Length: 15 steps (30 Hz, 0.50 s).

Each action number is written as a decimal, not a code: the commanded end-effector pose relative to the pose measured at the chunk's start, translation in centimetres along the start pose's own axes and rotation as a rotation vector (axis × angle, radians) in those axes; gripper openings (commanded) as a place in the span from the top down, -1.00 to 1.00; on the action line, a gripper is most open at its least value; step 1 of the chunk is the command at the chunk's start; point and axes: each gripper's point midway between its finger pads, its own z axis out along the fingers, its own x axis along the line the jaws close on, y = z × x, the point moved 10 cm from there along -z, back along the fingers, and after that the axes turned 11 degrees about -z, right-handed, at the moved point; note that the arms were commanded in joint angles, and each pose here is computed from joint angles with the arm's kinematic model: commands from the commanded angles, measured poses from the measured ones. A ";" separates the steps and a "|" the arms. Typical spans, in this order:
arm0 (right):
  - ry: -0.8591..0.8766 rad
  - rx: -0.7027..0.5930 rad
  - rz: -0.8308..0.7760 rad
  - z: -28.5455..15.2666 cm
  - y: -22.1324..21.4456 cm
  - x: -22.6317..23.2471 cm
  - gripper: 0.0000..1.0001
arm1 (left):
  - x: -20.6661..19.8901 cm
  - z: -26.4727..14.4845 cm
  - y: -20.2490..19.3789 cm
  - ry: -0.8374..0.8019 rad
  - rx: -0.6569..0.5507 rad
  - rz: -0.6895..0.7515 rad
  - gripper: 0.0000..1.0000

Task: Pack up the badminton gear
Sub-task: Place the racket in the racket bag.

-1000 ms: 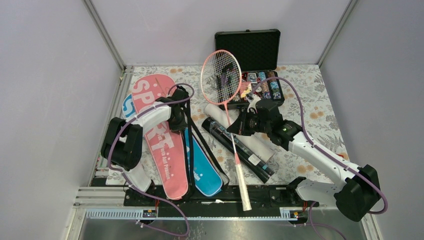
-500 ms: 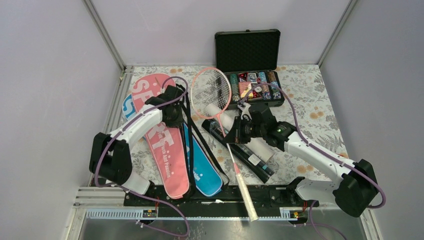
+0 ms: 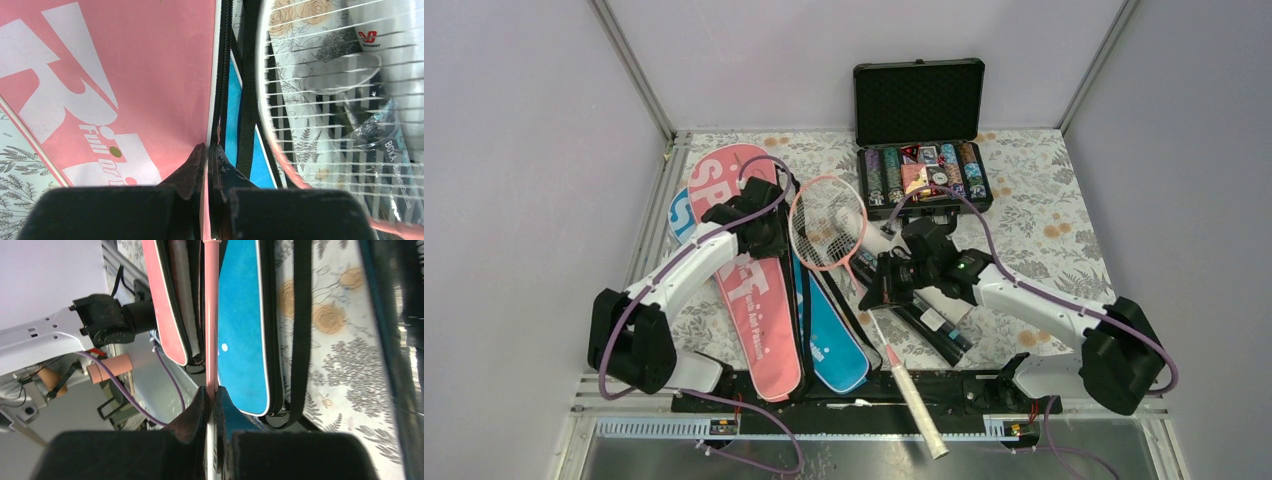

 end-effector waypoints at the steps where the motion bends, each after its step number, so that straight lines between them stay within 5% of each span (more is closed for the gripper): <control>1: 0.169 0.026 -0.030 1.0 0.6 2.7 1.00 | -0.2 -2.0 0.6 -0.108 -0.074 0.039 1.00; 15: 0.256 -0.040 -0.071 7.8 5.9 4.4 1.00 | -0.8 -4.7 -0.8 -0.314 0.014 0.002 1.00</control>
